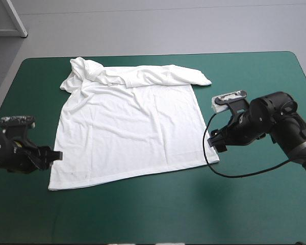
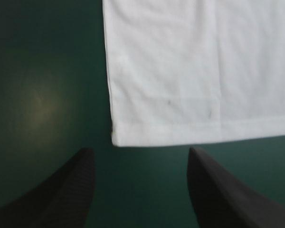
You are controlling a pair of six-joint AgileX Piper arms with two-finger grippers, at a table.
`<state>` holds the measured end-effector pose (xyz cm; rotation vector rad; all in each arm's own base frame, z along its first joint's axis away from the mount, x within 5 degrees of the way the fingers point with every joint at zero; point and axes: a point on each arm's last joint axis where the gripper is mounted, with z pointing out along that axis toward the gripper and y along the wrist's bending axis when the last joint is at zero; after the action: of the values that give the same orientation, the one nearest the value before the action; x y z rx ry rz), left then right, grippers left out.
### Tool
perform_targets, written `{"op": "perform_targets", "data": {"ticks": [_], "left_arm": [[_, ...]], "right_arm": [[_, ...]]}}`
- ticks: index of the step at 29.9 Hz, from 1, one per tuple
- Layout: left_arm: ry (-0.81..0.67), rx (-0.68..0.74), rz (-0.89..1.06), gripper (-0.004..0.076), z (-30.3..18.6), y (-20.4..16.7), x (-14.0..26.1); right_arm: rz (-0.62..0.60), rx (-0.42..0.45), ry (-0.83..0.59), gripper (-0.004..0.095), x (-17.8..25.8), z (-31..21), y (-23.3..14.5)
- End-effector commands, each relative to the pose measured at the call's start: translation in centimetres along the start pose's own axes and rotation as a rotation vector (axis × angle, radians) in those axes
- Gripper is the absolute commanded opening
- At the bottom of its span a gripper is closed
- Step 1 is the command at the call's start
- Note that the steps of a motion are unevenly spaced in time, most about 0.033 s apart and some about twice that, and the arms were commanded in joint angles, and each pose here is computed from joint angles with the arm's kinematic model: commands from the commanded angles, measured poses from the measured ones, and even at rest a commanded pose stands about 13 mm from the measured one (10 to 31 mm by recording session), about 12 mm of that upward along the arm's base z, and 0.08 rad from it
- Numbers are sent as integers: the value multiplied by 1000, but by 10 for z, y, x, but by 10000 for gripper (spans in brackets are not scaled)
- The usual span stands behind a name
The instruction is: Fold the cloth
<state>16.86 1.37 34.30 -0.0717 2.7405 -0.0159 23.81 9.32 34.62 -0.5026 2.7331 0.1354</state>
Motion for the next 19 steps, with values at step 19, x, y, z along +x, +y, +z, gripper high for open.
{"op": "perform_targets", "data": {"ticks": [19], "left_arm": [[-91, -34, -205, 425, 108, 6, 33]], "right_arm": [[-36, 2, -35, 808, 32, 44, -1]]}}
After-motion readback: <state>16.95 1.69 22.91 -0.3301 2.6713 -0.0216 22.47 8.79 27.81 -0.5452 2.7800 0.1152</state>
